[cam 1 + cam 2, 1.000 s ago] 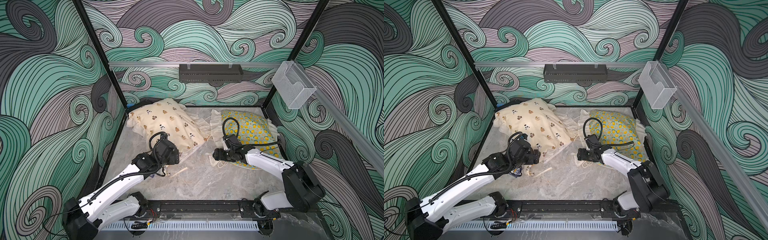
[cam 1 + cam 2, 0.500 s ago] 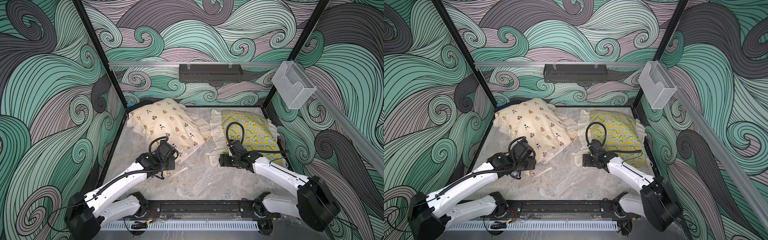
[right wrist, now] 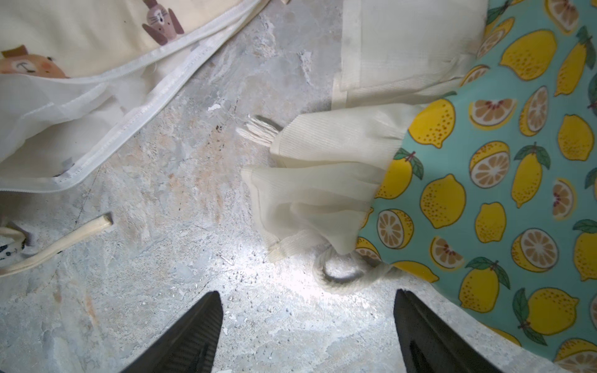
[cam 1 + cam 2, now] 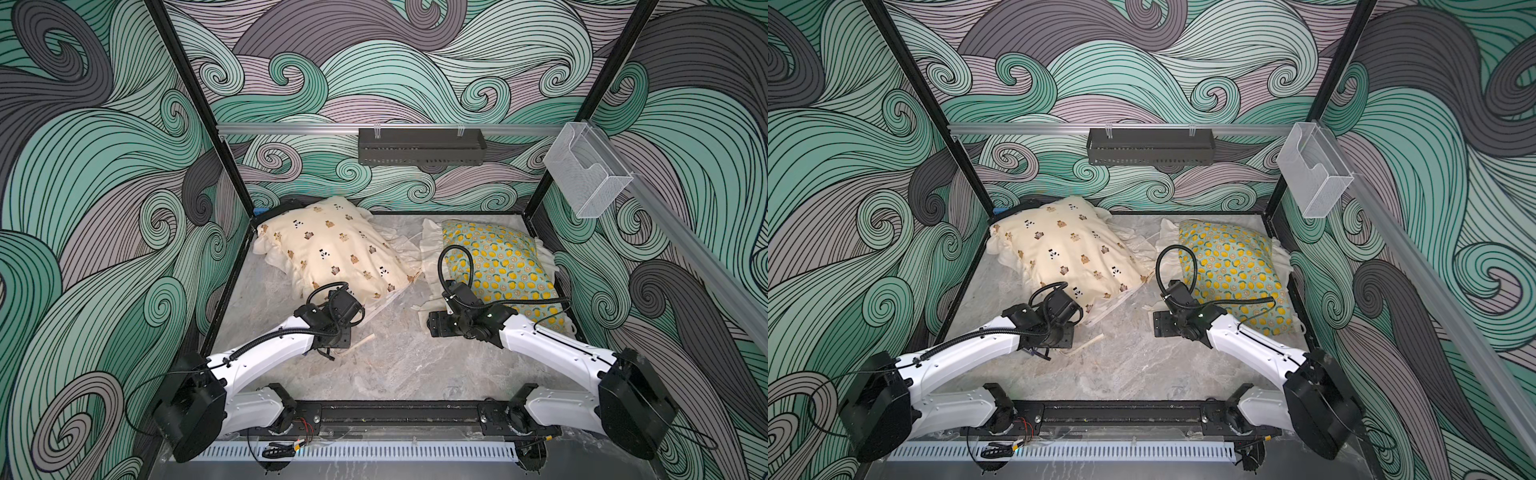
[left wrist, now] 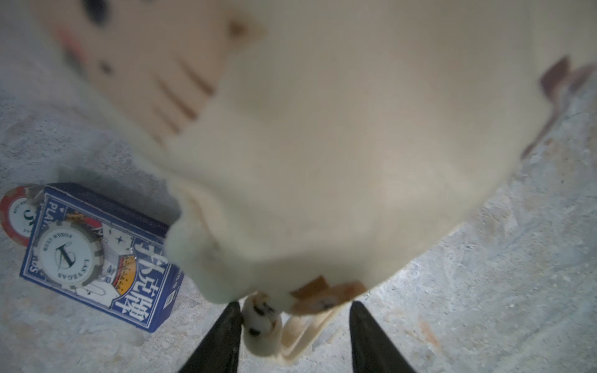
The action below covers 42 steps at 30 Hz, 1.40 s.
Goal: Zip up pillowcases
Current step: Pick up the pillowcase from the center of the board.
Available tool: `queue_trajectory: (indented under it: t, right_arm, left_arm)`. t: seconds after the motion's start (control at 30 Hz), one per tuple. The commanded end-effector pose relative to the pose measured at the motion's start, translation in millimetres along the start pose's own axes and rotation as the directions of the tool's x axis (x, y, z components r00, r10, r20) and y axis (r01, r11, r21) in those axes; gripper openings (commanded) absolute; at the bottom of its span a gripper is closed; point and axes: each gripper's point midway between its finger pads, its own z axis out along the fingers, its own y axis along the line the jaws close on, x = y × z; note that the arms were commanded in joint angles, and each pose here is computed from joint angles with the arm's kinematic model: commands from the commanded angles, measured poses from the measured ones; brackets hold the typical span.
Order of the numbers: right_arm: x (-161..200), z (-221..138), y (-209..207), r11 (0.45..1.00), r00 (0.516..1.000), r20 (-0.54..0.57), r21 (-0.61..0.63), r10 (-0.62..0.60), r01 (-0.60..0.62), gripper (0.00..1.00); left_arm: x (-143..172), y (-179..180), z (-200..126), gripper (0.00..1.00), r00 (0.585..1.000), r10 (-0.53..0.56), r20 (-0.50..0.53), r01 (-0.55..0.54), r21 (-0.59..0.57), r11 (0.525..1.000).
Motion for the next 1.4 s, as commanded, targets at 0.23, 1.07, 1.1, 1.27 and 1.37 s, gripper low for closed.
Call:
queue_trajectory:
  t: [0.23,1.07,1.1,1.27,1.37]
  right_arm:
    - [-9.4,-4.0,6.3,1.0,1.0,0.019,-0.005,0.004,-0.004,0.88]
    - [-27.8,-22.3,72.3,0.976,0.993,0.092,-0.199,-0.067,0.084,0.85]
    - [-28.8,-23.5,82.2,0.97,0.992,0.102,-0.223,-0.079,0.1,0.84]
    - [-30.0,-24.6,126.6,0.933,0.979,0.148,-0.313,-0.137,0.178,0.75]
    - [-31.6,-22.9,150.7,0.91,0.968,0.188,-0.349,-0.168,0.225,0.68]
  left_arm:
    - [-3.1,22.0,17.8,0.51,0.999,0.017,0.03,-0.013,-0.143,0.99]
    - [-28.0,5.5,-19.8,0.0,0.99,0.07,0.118,-0.067,-0.032,0.997]
    - [-29.1,3.9,-24.3,0.0,0.99,0.065,0.124,-0.063,-0.015,0.998]
    - [-35.0,-5.7,-40.3,0.0,0.987,0.048,0.155,-0.058,0.061,0.996]
    - [-37.4,-8.5,-46.9,0.0,0.986,0.041,0.16,-0.054,0.082,0.995]
